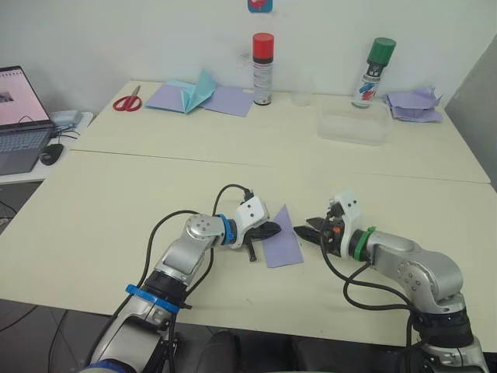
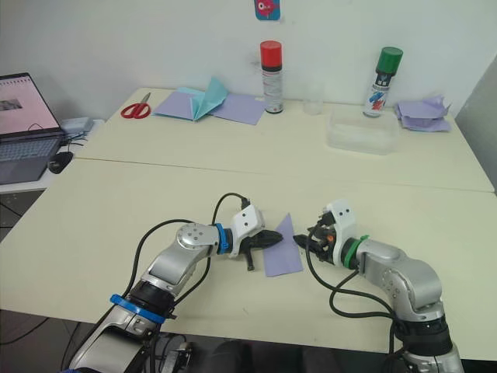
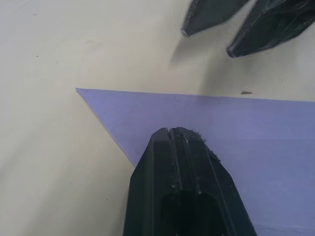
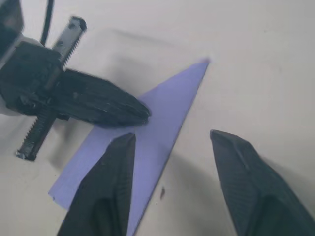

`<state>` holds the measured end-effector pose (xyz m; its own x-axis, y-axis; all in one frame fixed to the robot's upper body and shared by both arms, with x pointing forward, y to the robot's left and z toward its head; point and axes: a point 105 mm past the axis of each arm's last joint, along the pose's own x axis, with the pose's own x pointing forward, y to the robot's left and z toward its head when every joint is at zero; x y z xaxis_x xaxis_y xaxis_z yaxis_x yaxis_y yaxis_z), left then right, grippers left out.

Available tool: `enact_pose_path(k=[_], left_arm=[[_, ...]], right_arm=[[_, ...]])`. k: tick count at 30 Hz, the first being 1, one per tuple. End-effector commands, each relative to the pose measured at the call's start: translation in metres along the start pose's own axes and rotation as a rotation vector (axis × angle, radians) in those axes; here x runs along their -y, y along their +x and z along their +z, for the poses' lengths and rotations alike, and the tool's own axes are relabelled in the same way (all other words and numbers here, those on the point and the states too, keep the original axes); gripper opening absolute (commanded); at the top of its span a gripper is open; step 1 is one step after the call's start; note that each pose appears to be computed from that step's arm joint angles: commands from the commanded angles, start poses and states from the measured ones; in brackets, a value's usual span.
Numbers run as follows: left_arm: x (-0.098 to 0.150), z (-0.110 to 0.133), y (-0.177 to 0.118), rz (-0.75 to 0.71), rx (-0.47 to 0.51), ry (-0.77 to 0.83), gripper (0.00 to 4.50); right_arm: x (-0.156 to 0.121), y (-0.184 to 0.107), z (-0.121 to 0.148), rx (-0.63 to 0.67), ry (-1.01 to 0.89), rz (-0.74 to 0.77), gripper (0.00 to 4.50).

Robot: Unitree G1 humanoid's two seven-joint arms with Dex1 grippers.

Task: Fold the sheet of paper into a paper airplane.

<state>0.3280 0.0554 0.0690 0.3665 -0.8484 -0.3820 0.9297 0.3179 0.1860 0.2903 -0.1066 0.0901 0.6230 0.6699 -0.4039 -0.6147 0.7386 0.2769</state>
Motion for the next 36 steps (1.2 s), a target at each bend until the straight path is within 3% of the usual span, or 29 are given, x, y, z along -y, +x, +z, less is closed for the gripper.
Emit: enact_pose_path(k=[1, 21, 24, 29, 36], left_arm=[[0.006, -0.028, -0.004, -0.001, -0.092, -0.062, 0.0], [0.018, -0.029, -0.004, 0.013, -0.084, -0.092, 0.0], [0.018, -0.028, -0.004, 0.017, -0.084, -0.094, 0.0], [0.015, -0.028, -0.004, 0.02, -0.086, -0.092, 0.0], [0.013, -0.027, -0.001, 0.016, -0.083, -0.087, 0.0]], right_arm=[[-0.005, 0.0, -0.001, -0.015, 0.021, 0.022, 2.32], [-0.04, 0.023, -0.028, -0.173, 0.238, 0.156, 2.32], [-0.036, 0.024, -0.026, -0.166, 0.246, 0.135, 1.72], [-0.03, 0.026, -0.024, -0.153, 0.267, 0.115, 0.01], [-0.024, 0.028, -0.022, -0.135, 0.316, 0.076, 0.01]])
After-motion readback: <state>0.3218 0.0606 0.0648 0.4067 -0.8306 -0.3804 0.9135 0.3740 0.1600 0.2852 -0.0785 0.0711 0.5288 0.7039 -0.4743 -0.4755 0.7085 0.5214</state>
